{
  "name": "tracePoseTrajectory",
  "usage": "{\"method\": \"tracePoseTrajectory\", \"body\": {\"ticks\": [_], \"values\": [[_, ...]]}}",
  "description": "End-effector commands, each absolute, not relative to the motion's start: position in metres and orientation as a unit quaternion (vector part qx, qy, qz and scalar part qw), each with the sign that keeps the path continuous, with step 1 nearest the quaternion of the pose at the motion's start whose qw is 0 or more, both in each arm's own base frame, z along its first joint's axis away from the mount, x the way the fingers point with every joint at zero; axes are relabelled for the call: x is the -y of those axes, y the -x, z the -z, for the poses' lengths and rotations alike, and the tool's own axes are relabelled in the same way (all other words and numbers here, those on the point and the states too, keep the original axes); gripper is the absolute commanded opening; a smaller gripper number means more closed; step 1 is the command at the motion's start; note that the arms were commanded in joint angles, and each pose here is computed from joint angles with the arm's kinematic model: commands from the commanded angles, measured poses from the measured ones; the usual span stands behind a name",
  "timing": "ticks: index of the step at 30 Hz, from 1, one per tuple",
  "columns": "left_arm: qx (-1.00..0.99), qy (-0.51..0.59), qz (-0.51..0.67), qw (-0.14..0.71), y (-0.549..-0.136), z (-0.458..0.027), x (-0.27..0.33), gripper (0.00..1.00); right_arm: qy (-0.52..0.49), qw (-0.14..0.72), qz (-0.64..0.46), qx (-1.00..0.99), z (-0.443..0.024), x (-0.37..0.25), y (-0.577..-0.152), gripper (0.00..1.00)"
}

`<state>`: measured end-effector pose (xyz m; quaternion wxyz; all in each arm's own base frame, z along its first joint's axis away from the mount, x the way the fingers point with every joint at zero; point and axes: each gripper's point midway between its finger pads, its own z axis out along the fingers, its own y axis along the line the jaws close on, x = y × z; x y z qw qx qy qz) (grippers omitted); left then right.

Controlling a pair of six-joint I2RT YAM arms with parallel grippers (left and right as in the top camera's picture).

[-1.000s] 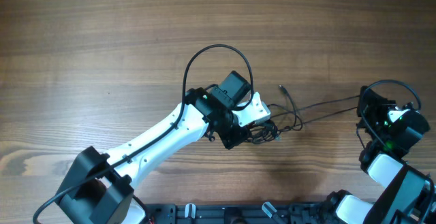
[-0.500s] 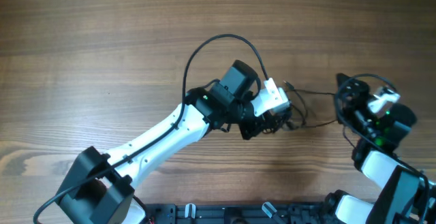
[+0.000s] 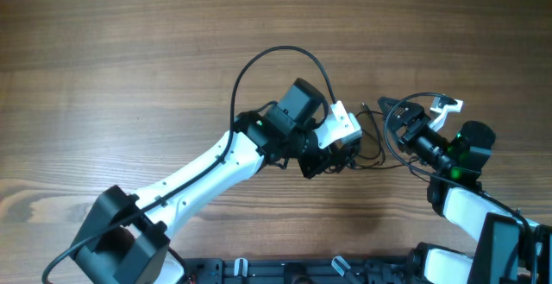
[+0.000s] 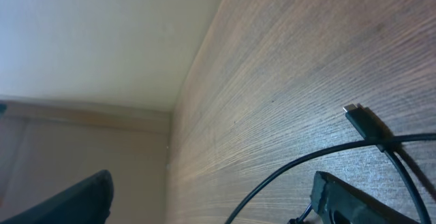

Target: Untangle cables

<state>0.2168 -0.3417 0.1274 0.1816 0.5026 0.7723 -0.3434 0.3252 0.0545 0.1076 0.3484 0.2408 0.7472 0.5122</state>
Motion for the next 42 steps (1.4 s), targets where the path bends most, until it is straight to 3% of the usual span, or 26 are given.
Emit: {"method": "tracePoseTrajectory", "body": {"ticks": [1, 4, 12, 15, 19, 22, 25, 29, 35, 42], "values": [[-0.755, -0.502, 0.377, 0.186, -0.214, -0.144, 0.342, 0.04, -0.221, 0.345, -0.518, -0.751, -0.111, -0.059, -0.324, 0.79], [-0.739, -0.519, 0.386, 0.19, -0.211, -0.147, 0.344, 0.04, -0.236, 0.301, -0.528, -0.758, -0.099, -0.067, -0.315, 0.66], [-0.71, -0.538, 0.42, 0.175, -0.189, -0.155, 0.354, 0.04, -0.22, 0.252, -0.517, -0.788, -0.079, -0.101, -0.302, 0.7], [-0.705, -0.545, 0.42, 0.171, -0.183, -0.154, 0.357, 0.04, -0.212, 0.248, -0.511, -0.795, -0.076, -0.111, -0.3, 0.62], [-0.699, -0.553, 0.422, 0.166, -0.174, -0.154, 0.361, 0.04, -0.201, 0.242, -0.519, -0.795, -0.079, -0.122, -0.298, 0.45], [-0.697, -0.555, 0.423, 0.164, -0.171, -0.154, 0.363, 0.04, -0.193, 0.254, -0.522, -0.791, -0.084, -0.122, -0.301, 0.21], [-0.696, -0.557, 0.423, 0.163, -0.169, -0.154, 0.364, 0.04, -0.185, 0.257, -0.527, -0.789, -0.088, -0.124, -0.301, 0.04], [-0.696, -0.557, 0.423, 0.161, -0.169, -0.154, 0.363, 0.04, -0.175, 0.267, -0.534, -0.783, -0.095, -0.125, -0.303, 0.04], [-0.688, -0.567, 0.425, 0.155, -0.159, -0.154, 0.368, 0.04, -0.181, 0.325, -0.579, -0.726, -0.143, -0.121, -0.323, 0.04], [-0.672, -0.589, 0.412, 0.176, -0.159, -0.153, 0.372, 0.04, -0.234, 0.252, -0.62, -0.706, -0.147, -0.136, -0.317, 0.04]]}}
